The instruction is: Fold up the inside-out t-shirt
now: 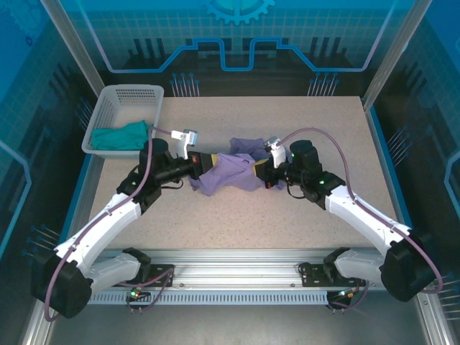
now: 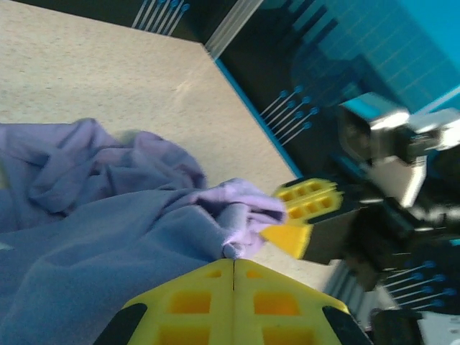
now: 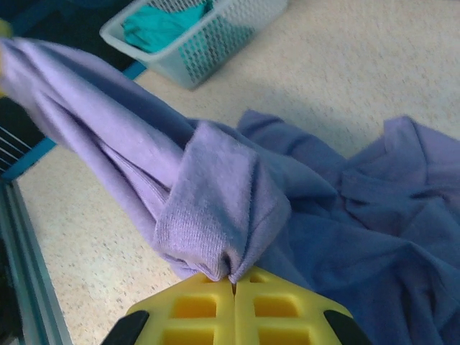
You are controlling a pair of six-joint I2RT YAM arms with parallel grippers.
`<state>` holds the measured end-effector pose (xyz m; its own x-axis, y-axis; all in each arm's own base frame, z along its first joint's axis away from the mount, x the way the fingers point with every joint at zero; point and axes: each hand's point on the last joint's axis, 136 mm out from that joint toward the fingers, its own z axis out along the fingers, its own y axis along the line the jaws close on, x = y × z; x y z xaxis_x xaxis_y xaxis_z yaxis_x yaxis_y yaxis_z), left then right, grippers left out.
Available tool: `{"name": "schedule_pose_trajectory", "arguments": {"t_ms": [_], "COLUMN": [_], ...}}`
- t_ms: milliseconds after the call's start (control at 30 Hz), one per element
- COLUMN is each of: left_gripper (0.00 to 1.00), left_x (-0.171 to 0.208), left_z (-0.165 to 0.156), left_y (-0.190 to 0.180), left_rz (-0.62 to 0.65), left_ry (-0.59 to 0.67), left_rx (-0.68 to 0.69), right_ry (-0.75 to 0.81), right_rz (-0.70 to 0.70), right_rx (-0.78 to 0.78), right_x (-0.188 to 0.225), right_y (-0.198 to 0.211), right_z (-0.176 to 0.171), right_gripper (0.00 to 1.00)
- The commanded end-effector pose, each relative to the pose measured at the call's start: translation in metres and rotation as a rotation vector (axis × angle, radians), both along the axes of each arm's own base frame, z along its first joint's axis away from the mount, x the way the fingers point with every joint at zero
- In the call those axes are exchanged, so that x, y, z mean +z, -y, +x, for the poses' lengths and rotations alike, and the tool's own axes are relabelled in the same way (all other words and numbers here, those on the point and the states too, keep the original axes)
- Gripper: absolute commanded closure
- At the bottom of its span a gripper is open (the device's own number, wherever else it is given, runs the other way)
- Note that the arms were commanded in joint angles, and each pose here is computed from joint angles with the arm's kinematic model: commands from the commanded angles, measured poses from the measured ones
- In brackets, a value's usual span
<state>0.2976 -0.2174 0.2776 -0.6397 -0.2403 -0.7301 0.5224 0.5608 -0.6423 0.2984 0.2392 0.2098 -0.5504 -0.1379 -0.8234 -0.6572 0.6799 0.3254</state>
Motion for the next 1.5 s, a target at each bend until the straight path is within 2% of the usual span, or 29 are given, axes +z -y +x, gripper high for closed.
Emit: {"name": "schedule_pose_trajectory", "arguments": {"t_ms": [0,67,267,400,433,500,567,767,900,1000,1167,1300,1400,1467], "left_gripper": [1.00,1.00,1.00,1.00,0.97,0.73,0.57,0.38,0.35,0.31,0.31,0.31,0.31,0.31], "left_x": [0.023,0.016,-0.054,-0.080,-0.084,-0.087,-0.086,-0.062,-0.053,-0.052,-0.087,-0.120,-0.146,-0.157], "left_z": [-0.004,0.000,0.018,0.015,0.014,0.011,0.010,0.008,0.010,0.011,0.005,-0.007,-0.016,-0.022], "left_y": [-0.002,-0.009,-0.048,-0.059,-0.059,-0.057,-0.055,-0.050,-0.047,-0.037,-0.021,-0.008,-0.002,-0.002], "left_rz": [-0.127,-0.121,0.158,0.246,0.262,0.281,0.295,0.288,0.315,0.325,0.420,0.476,0.525,0.547], "left_ry": [0.004,-0.015,-0.131,-0.166,-0.172,-0.181,-0.181,-0.060,-0.012,0.003,-0.113,-0.175,-0.250,-0.279], "left_rx": [-0.032,0.003,0.238,0.285,0.277,0.254,0.244,0.255,0.278,0.245,0.158,0.071,0.032,0.026], "right_ry": [-0.103,-0.109,-0.013,0.015,0.024,0.045,0.062,0.096,0.116,0.107,-0.072,-0.203,-0.284,-0.342], "right_rz": [-0.068,-0.078,0.059,0.105,0.112,0.114,0.100,0.032,-0.024,-0.052,-0.143,-0.162,-0.161,-0.184], "right_rx": [-0.069,-0.075,0.023,0.090,0.104,0.127,0.143,0.210,0.266,0.300,0.224,0.191,0.173,0.180], "right_x": [-0.020,-0.023,0.009,0.016,0.016,0.017,0.014,-0.005,-0.016,-0.024,-0.068,-0.101,-0.121,-0.133], "right_y": [0.012,0.013,-0.005,-0.015,-0.017,-0.020,-0.021,-0.026,-0.032,-0.036,-0.023,-0.020,-0.021,-0.022], "right_z": [0.005,0.005,0.001,-0.004,-0.005,-0.007,-0.008,-0.019,-0.031,-0.039,-0.044,-0.058,-0.065,-0.073], "right_gripper": [1.00,1.00,1.00,1.00,1.00,1.00,1.00,1.00,1.00,1.00,1.00,1.00,0.95,0.88]}}
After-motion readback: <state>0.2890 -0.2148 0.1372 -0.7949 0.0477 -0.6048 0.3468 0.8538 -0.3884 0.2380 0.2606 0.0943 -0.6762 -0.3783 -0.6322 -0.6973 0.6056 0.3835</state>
